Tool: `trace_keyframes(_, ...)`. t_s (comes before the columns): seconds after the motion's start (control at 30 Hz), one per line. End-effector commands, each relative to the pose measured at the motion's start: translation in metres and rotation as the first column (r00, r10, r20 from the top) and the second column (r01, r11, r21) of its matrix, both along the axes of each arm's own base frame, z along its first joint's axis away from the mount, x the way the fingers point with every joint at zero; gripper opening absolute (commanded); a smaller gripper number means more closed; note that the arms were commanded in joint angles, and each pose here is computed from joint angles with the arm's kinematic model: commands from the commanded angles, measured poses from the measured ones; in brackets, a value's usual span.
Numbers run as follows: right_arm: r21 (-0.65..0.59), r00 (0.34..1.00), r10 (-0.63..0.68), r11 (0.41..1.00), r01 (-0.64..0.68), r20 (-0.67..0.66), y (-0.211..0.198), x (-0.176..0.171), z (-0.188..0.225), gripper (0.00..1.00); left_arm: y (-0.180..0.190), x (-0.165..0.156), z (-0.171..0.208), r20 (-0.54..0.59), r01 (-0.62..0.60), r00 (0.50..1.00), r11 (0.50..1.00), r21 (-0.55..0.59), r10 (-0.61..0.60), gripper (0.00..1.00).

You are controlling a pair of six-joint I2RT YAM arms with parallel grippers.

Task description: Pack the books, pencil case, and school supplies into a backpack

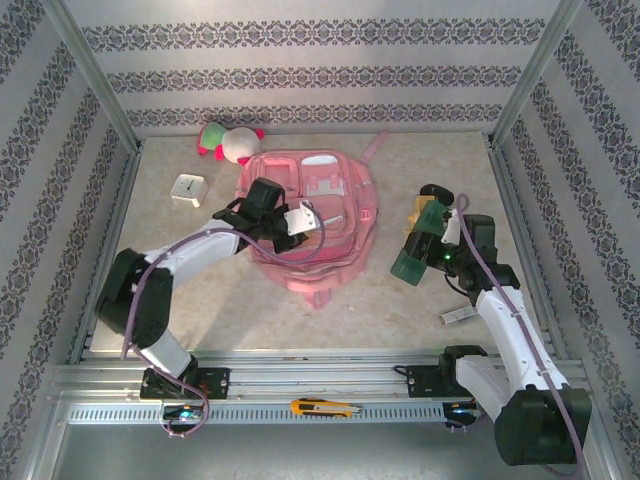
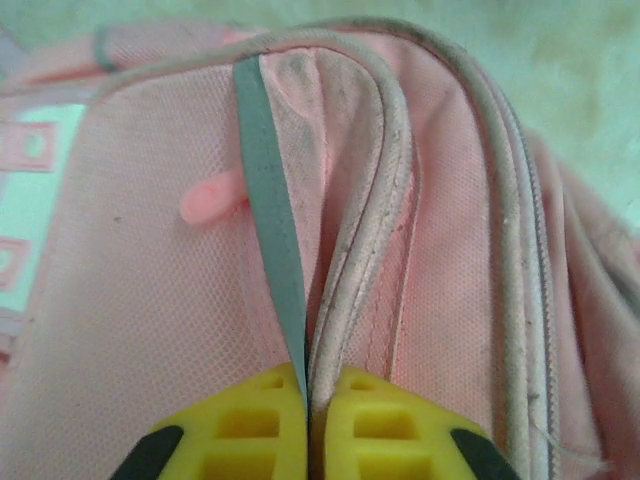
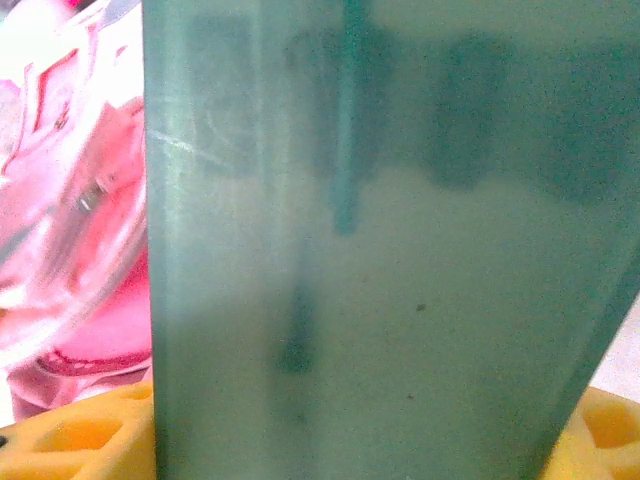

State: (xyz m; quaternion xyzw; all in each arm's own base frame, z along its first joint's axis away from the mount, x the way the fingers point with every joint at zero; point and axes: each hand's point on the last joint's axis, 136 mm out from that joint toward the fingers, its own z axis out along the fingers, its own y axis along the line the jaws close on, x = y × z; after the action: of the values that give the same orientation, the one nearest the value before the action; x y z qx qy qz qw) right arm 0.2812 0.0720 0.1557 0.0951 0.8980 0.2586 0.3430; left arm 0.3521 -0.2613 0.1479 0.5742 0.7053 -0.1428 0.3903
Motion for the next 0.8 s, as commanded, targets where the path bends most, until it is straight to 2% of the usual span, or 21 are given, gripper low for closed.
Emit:
trace_keyframes(0.0, -0.072, 0.965, 0.199, 0.979, -0.189, 0.172, 0.028, 0.008, 0.043, 0.43, -0.011, -0.021, 0.063, -0.036, -0.001, 0.999, 0.985, -0.170, -0.005, 0.00)
trace_keyframes(0.13, -0.252, 0.878, 0.409, 0.903, -0.349, 0.250, 0.055, 0.001, 0.066, 0.41, -0.003, -0.020, 0.085, -0.028, -0.065, 0.998, 0.981, -0.184, 0.061, 0.00)
trace_keyframes(0.2, -0.350, 0.795, 0.532, 0.833, -0.430, 0.290, 0.073, -0.006, 0.078, 0.40, 0.000, -0.016, 0.096, -0.032, -0.097, 0.995, 0.976, -0.194, 0.092, 0.00)
trace_keyframes(0.27, -0.462, 0.682, 0.660, 0.734, -0.497, 0.314, 0.094, -0.017, 0.090, 0.39, 0.003, -0.010, 0.106, -0.044, -0.134, 0.991, 0.968, -0.214, 0.128, 0.00)
trace_keyframes(0.37, -0.636, 0.496, 0.824, 0.541, -0.550, 0.273, 0.124, -0.037, 0.095, 0.36, 0.002, -0.007, 0.116, -0.067, -0.146, 0.989, 0.957, -0.250, 0.133, 0.00)
trace_keyframes(0.43, -0.730, 0.368, 0.909, 0.385, -0.564, 0.196, 0.142, -0.051, 0.088, 0.36, 0.000, -0.006, 0.121, -0.089, -0.143, 0.988, 0.951, -0.276, 0.123, 0.00)
trace_keyframes(0.53, -0.818, 0.232, 0.972, 0.158, -0.553, 0.031, 0.159, -0.064, 0.070, 0.36, -0.003, -0.005, 0.127, -0.110, -0.136, 0.988, 0.943, -0.303, 0.107, 0.00)
trace_keyframes(0.63, -0.864, 0.129, 0.981, -0.062, -0.500, -0.146, 0.169, -0.066, 0.045, 0.36, -0.005, -0.005, 0.134, -0.115, -0.125, 0.989, 0.937, -0.326, 0.092, 0.00)
trace_keyframes(0.7, -0.864, 0.079, 0.971, -0.163, -0.476, -0.226, 0.176, -0.062, 0.030, 0.37, -0.006, -0.006, 0.138, -0.119, -0.121, 0.989, 0.934, -0.337, 0.085, 0.00)
trace_keyframes(0.77, -0.855, 0.046, 0.959, -0.226, -0.468, -0.278, 0.183, -0.056, 0.019, 0.39, -0.007, -0.008, 0.142, -0.117, -0.112, 0.990, 0.931, -0.347, 0.076, 0.00)
